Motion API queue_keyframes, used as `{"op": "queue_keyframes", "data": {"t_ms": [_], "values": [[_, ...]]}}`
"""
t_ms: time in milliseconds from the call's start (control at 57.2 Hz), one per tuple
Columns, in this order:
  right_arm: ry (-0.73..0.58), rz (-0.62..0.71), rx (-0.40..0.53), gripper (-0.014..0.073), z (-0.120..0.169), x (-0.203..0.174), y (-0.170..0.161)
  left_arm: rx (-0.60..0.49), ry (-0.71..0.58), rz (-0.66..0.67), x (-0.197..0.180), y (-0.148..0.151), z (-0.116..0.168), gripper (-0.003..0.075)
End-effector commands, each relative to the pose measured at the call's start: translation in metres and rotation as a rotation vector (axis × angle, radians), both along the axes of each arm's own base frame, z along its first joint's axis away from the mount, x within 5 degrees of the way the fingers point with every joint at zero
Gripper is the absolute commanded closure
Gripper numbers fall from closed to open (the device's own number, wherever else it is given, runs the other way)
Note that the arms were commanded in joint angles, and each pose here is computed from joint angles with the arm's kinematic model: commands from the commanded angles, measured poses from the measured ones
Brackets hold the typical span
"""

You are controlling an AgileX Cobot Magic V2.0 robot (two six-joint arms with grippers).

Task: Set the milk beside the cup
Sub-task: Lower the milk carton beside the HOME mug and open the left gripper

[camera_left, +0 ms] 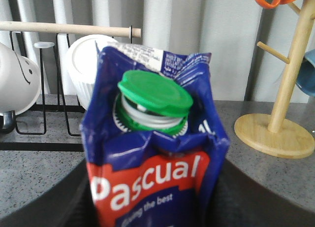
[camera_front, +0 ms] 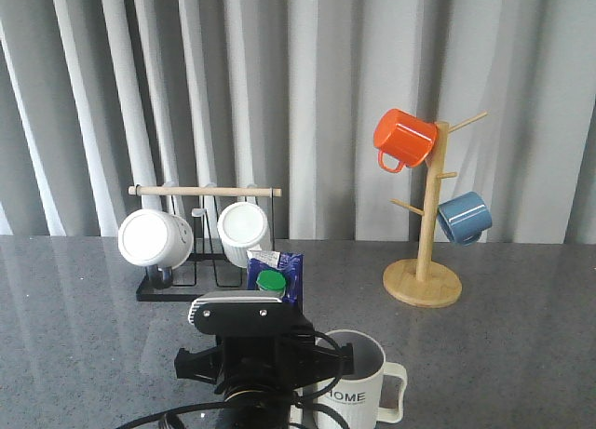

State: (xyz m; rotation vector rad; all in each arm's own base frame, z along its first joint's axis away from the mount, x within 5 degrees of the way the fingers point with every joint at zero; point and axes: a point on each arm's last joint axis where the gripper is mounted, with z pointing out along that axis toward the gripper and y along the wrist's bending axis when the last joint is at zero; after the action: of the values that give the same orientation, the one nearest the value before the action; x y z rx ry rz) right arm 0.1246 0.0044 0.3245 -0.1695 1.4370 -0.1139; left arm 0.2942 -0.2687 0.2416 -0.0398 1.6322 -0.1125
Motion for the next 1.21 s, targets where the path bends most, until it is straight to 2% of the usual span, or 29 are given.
{"op": "queue_keyframes", "data": {"t_ms": [0, 962, 1189], "values": [[-0.095, 0.007, -0.007, 0.0603, 0.0146, -0.0017, 0.0004, -0.038, -0.091, 0.014, -0.0012, 0.0012, 0.0246, 0.0616], [-0.095, 0.007, -0.007, 0.0603, 0.0146, -0.0017, 0.0004, -0.038, -0.084, 0.011, -0.0012, 0.0009, 0.0240, 0.0616], [-0.095, 0.007, -0.007, 0.0603, 0.0146, -0.0017, 0.0004, -0.062, -0.018, 0.003, -0.0015, -0.0002, 0.0181, 0.0568]]}}
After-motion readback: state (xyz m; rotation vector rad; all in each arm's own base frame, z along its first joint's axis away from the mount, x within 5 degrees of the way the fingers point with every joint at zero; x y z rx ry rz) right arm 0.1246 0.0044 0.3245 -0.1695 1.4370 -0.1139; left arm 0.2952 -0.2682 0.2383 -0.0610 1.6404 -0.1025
